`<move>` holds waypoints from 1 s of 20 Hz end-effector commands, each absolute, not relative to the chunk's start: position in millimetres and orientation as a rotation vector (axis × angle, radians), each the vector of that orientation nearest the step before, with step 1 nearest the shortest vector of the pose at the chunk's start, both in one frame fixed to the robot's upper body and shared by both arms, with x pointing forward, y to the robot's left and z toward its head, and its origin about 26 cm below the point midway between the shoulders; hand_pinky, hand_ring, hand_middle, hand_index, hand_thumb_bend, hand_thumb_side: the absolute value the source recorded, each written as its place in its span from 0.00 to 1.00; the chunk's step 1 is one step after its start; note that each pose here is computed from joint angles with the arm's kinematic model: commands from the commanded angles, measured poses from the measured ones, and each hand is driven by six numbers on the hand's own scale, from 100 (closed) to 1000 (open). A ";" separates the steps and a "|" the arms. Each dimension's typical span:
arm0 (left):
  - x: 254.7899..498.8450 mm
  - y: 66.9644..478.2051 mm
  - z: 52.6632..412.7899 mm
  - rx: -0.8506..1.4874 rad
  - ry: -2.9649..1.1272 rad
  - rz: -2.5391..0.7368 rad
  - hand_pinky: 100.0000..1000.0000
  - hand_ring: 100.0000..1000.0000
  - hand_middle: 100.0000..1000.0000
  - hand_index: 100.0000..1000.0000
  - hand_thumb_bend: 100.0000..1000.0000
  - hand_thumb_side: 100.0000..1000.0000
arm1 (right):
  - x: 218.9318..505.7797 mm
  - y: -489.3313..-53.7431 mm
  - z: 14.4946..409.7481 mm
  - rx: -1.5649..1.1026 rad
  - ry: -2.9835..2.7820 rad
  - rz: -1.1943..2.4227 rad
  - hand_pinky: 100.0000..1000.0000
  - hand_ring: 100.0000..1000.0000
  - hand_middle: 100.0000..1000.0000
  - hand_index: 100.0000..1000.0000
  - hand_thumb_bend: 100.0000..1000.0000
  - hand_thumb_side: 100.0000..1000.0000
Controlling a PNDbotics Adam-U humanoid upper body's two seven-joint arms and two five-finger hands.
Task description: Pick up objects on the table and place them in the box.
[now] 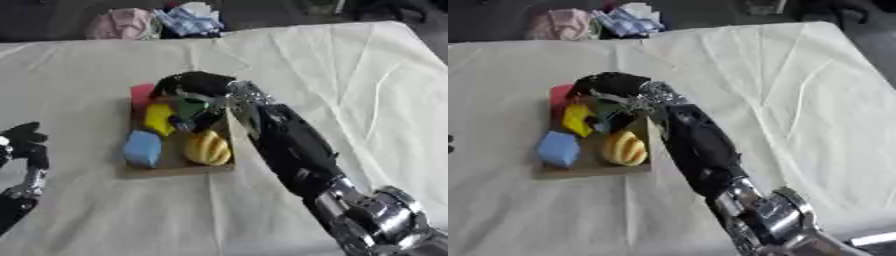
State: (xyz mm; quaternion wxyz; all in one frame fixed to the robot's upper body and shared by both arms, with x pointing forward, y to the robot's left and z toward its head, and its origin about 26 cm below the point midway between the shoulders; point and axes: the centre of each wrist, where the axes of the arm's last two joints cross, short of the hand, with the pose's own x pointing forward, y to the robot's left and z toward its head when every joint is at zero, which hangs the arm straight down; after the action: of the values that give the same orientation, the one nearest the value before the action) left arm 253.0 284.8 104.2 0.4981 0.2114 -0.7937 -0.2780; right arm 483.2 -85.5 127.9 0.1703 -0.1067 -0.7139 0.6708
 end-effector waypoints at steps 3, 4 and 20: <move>252.4 286.5 110.5 0.532 -1.933 -0.676 0.70 0.65 0.64 0.86 0.00 0.65 | 492.9 -108.8 177.3 -0.284 -2.184 1.788 0.87 0.80 0.81 0.88 0.00 0.12; 252.5 286.7 110.6 0.534 -1.933 -0.673 0.70 0.65 0.64 0.86 0.00 0.65 | 493.5 -114.3 185.1 -0.269 -2.215 1.759 0.87 0.79 0.81 0.88 0.00 0.12; 251.5 290.4 109.9 0.571 -1.924 -0.577 0.69 0.64 0.63 0.85 0.00 0.68 | 442.8 -238.1 217.5 0.176 -2.345 1.070 0.84 0.72 0.73 0.83 0.00 0.36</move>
State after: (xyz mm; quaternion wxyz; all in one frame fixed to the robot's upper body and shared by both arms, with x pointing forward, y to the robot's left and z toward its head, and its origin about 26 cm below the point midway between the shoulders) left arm 251.9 288.6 103.5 0.5122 0.2307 -0.7905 -0.2439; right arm 448.1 -227.9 190.9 0.2962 0.0662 -0.8614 0.4072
